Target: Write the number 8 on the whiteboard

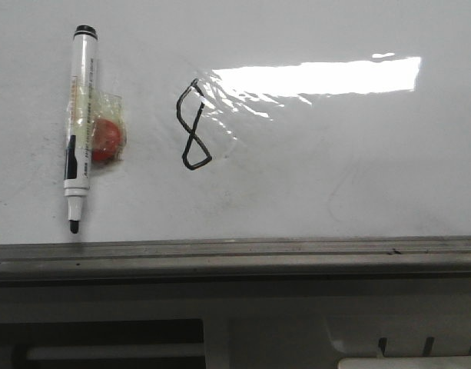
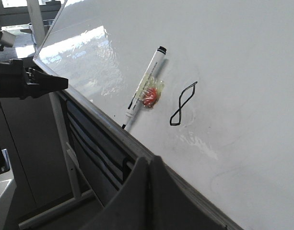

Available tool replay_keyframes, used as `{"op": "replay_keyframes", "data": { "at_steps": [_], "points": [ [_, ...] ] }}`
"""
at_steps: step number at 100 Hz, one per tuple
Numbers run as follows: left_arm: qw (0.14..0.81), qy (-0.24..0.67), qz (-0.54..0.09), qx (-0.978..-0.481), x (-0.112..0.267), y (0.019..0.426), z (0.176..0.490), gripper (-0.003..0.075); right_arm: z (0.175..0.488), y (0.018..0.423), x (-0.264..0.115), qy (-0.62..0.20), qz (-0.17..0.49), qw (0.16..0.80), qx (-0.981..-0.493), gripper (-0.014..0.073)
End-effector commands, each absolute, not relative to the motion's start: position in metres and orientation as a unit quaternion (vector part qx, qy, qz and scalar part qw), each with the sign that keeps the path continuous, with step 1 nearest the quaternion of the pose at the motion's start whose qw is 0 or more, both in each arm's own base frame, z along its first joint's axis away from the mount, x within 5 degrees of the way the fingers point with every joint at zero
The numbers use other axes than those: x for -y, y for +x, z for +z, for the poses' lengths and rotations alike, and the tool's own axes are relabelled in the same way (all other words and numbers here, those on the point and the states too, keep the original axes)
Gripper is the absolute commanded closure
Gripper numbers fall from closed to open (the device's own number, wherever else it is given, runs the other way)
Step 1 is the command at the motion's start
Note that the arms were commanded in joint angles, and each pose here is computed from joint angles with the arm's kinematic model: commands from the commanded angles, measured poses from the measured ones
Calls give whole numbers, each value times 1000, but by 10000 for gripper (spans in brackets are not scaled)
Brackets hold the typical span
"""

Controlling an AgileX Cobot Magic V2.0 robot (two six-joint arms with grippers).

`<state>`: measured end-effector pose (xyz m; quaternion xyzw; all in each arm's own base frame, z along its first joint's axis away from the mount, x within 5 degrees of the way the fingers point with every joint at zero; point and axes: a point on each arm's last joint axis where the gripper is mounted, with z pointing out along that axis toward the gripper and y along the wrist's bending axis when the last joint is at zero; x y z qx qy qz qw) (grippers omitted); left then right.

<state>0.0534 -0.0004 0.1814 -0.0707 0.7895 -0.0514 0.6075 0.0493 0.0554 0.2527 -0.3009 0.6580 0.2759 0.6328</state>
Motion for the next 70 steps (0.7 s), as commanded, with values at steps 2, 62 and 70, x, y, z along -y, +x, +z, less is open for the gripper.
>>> {"op": "replay_keyframes", "data": {
  "at_steps": [2,62,70],
  "points": [
    [617,-81,-62,-780,1,53,175,741,268,51,-54,-282,281,667,-630,659],
    [617,-81,-62,-780,1,53,175,741,219,57,-46,-225,249,707,-622,659],
    [617,-81,-62,-780,1,53,175,741,218,60,-42,-202,228,722,-622,659]
  ]
}}
